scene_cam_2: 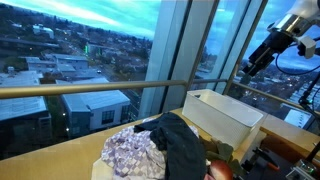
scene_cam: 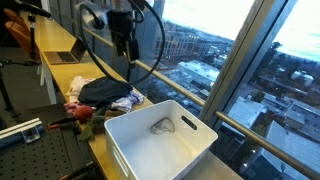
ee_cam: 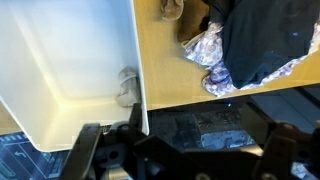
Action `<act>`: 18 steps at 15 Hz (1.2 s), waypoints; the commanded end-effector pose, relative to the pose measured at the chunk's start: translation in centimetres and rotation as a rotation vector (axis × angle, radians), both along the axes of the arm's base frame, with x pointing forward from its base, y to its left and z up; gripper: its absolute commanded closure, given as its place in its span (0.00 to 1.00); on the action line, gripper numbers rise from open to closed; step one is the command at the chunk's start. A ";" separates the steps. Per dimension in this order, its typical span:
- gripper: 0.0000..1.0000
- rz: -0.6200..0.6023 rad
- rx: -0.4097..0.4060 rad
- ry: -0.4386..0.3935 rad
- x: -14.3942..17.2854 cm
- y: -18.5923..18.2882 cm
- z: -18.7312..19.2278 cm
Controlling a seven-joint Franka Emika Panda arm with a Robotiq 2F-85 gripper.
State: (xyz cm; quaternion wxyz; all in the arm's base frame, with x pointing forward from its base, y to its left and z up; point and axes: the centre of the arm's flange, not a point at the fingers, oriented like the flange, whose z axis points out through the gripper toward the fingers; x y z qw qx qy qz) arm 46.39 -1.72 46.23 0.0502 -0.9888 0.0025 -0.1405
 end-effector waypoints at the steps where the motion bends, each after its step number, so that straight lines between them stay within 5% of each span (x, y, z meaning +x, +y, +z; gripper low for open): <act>1: 0.00 0.000 0.000 0.000 0.0 0.0 0.0; 10: 0.00 -0.006 -0.024 -0.027 1.0 -1.6 1.0; 18: 0.00 0.026 -0.108 -0.090 6.5 -6.5 5.0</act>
